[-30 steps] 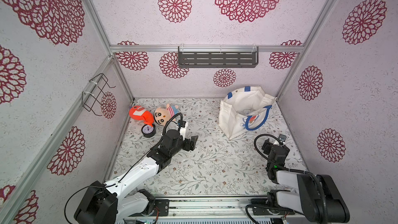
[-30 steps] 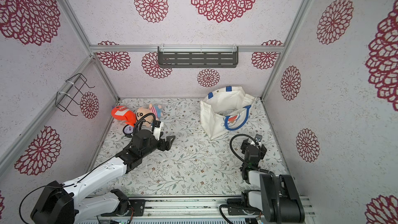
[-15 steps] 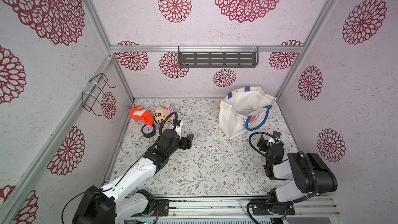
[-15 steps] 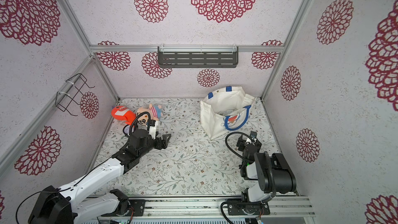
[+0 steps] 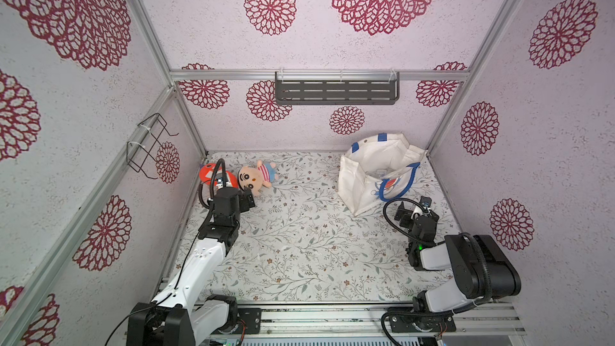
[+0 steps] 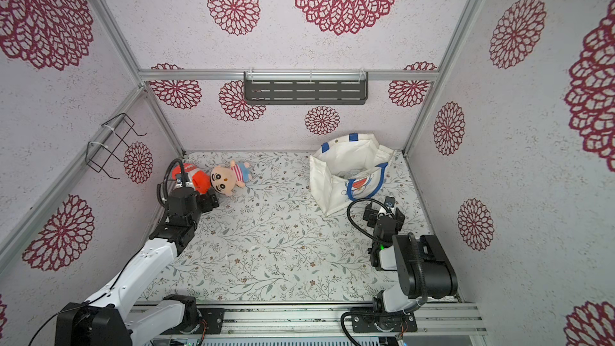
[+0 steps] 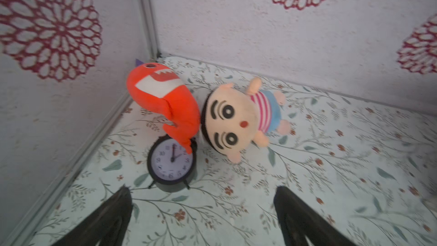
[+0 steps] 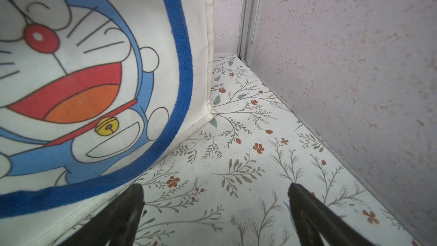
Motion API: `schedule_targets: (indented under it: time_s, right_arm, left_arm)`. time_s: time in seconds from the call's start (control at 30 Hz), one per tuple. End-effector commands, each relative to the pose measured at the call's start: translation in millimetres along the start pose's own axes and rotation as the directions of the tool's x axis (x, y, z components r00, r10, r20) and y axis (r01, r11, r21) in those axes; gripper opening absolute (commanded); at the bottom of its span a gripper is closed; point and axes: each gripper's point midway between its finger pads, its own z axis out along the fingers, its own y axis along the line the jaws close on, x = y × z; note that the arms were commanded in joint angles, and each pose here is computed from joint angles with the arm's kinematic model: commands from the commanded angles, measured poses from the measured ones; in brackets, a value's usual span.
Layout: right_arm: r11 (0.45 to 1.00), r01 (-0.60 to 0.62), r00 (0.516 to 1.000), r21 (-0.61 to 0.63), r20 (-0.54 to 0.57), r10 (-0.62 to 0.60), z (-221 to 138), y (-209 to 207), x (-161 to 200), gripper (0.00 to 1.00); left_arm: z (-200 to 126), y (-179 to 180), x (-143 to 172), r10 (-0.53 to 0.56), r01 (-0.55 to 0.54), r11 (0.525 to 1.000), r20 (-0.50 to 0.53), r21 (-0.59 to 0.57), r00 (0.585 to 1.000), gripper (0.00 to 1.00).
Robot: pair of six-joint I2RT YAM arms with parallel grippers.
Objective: Put the compass set into the canvas bag
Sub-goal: Reset both arms
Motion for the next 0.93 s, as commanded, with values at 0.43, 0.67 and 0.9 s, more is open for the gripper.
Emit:
schedule_targets:
  time_s: [0.43,0.67,0.9]
  right_arm:
    - [1.0,0.004,0.999,0.016,0.037,-0.004,2,-1,-12,0.99]
    - [1.0,0.006,1.0,0.017,0.027,-0.006,4,0,-10,0.99]
    - [1.0,0.01,0.999,0.015,0.035,-0.01,2,0,-12,0.99]
  left_arm:
    - [57,8,45,0.083,-0.109,0.99,0.261,0.086,0.962,0.98]
    - [73,28,49,0.037,-0.038,0.999,0.126,0.005,0.991,0.98]
    - [73,29,47,0.02,-0.023,1.0,0.146,0.017,0.989,0.98]
